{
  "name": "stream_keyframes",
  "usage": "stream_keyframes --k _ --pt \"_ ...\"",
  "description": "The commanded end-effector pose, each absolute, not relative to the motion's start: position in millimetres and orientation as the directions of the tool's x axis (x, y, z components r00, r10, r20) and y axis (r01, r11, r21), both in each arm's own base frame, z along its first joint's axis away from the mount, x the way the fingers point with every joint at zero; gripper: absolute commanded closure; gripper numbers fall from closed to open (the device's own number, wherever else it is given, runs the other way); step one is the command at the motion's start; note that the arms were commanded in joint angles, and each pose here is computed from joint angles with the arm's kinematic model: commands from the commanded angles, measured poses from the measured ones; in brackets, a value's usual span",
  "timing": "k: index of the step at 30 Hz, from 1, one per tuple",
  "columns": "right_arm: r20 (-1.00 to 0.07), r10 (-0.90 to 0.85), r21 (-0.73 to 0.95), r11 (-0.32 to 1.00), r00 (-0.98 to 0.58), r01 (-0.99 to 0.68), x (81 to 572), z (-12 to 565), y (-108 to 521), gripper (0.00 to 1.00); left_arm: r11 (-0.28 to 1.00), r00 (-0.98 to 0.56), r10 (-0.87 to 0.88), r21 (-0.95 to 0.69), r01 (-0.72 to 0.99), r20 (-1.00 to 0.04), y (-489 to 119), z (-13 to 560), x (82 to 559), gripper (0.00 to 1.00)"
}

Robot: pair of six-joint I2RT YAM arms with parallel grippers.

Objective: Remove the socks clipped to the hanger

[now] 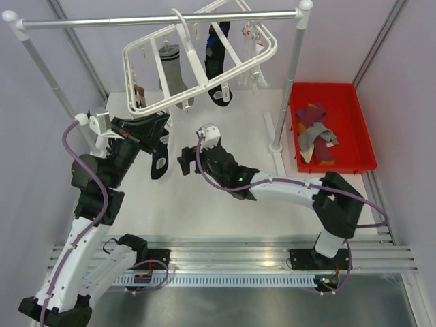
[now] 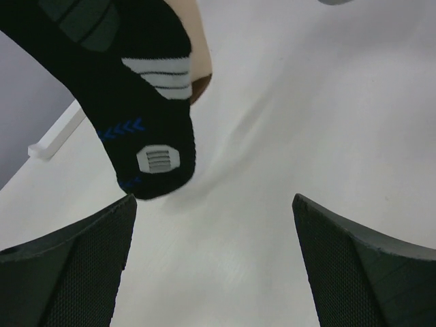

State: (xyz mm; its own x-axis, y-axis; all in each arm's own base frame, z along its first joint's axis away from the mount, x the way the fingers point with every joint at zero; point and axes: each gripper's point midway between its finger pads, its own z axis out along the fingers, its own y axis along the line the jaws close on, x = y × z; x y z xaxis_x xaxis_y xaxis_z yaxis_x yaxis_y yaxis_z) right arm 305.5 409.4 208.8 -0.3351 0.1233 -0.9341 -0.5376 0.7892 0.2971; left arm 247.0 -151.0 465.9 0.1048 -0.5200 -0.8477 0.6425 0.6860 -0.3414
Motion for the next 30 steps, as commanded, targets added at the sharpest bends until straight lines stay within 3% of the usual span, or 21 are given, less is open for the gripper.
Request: stream_keyframes --k 1,7,22,30 --pt "-0.961 0.207 0.276 0.782 -0.186 -0.558 332.7 261.5 451.2 0.02 0.657 0.099 -0.54 -0.345 0.671 -0.836 -154.6 481.5 240.7 0.98" --pt "-0.967 0.185 0.254 0.775 -0.177 -0.578 336.3 272.5 505.0 0.02 0.658 0.101 -0.538 -0.342 0.67 -0.837 -154.7 482.4 241.1 0.98" --pt "-0.971 0.164 0.235 0.799 -0.176 -0.553 343.9 266.6 565.0 0.02 0.648 0.077 -0.536 -0.351 0.676 -0.841 -159.2 476.8 244.6 0.98" --pt "-0.972 0.164 0.217 0.896 -0.168 -0.386 359.1 252.7 547.8 0.02 0.645 0.077 -0.534 -0.347 0.681 -0.842 -160.0 477.6 243.3 0.98"
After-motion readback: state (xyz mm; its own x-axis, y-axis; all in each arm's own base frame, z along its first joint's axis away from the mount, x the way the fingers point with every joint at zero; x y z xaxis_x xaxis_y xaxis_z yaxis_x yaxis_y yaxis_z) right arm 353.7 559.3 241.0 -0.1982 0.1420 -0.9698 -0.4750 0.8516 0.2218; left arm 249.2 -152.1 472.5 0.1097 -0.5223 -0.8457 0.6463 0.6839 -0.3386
